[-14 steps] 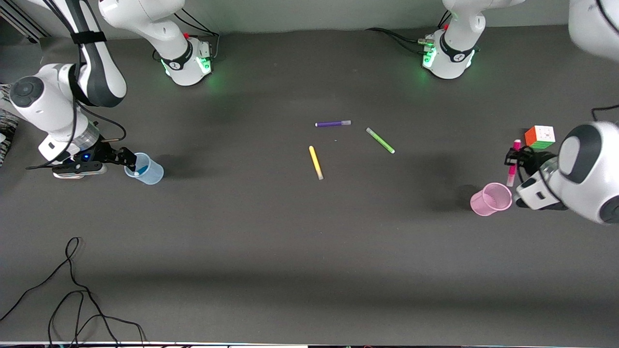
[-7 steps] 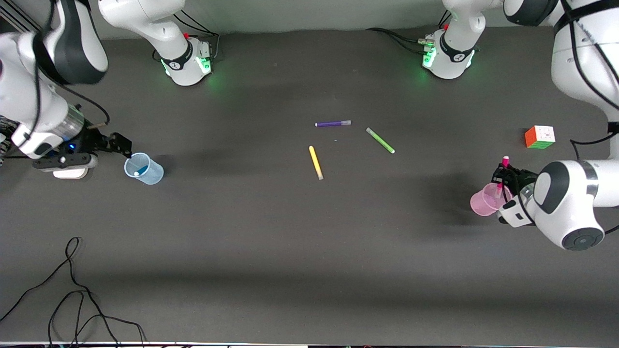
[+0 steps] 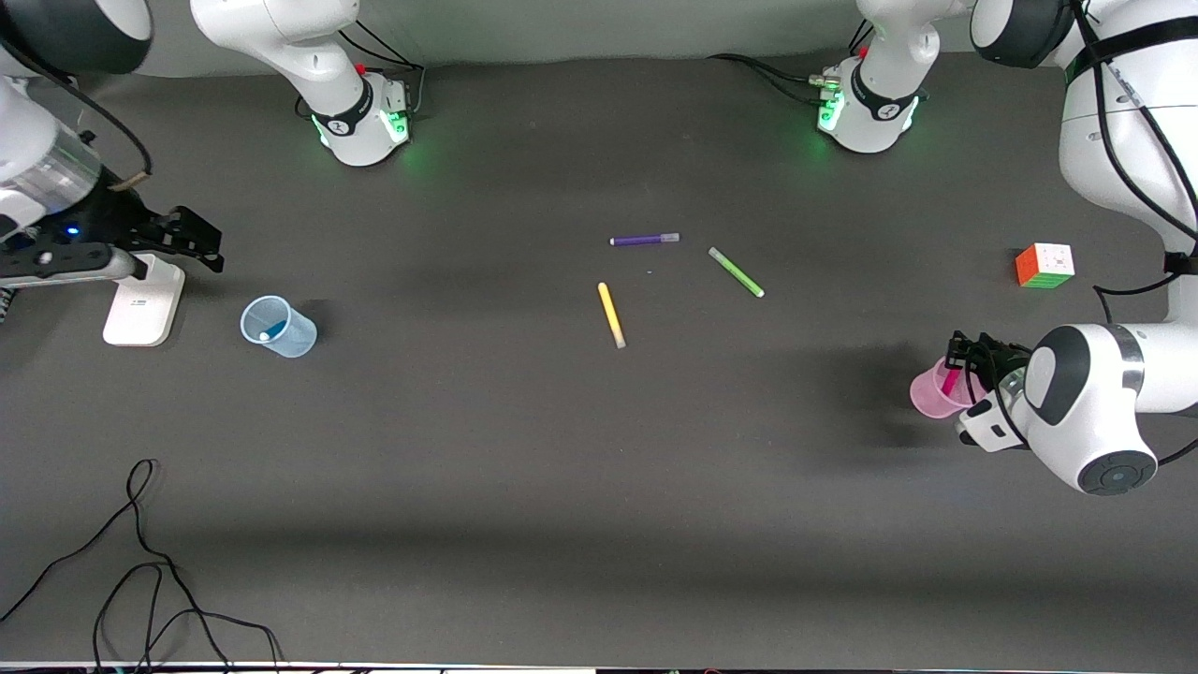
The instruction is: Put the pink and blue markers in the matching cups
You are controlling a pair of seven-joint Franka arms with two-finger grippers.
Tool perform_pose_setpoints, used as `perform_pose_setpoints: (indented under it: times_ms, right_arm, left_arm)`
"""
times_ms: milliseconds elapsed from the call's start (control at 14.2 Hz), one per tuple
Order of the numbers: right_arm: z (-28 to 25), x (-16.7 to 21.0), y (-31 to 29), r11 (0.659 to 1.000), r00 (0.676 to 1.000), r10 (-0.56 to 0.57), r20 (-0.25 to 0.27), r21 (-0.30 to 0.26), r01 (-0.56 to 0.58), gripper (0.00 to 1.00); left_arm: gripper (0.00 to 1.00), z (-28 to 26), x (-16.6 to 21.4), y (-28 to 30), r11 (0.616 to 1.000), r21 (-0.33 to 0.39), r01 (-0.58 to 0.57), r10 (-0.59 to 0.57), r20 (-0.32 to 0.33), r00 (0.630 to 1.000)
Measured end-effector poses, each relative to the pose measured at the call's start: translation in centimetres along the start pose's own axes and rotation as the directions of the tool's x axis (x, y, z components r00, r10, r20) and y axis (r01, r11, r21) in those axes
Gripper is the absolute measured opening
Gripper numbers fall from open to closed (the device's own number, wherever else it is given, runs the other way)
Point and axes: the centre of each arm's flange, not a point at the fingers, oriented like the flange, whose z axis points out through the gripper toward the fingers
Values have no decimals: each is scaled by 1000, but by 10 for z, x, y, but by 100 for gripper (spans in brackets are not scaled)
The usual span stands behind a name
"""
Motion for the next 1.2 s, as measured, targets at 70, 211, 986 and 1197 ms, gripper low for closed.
perform_pose_setpoints:
  times_ms: [70, 211, 986, 1197]
  right_arm:
    - [-1, 4, 1, 1000, 1000, 6, 17, 6, -6, 100]
    - [2, 17, -3, 1000, 998, 4, 56, 8, -5, 100]
    - [20, 41, -14, 998, 995, 70, 66, 0, -70, 100]
    - [18, 41, -15, 998, 996, 67, 62, 0, -68, 100]
  left_arm:
    - [63, -4, 0, 0, 1000, 1, 0, 0, -8, 1000]
    - [85, -17, -3, 1, 1000, 3, 3, -3, -36, 999]
    - [100, -153, -129, -2, 999, -19, 46, -50, -382, 923]
    - [100, -170, -180, 5, 999, -28, 42, -50, -493, 868]
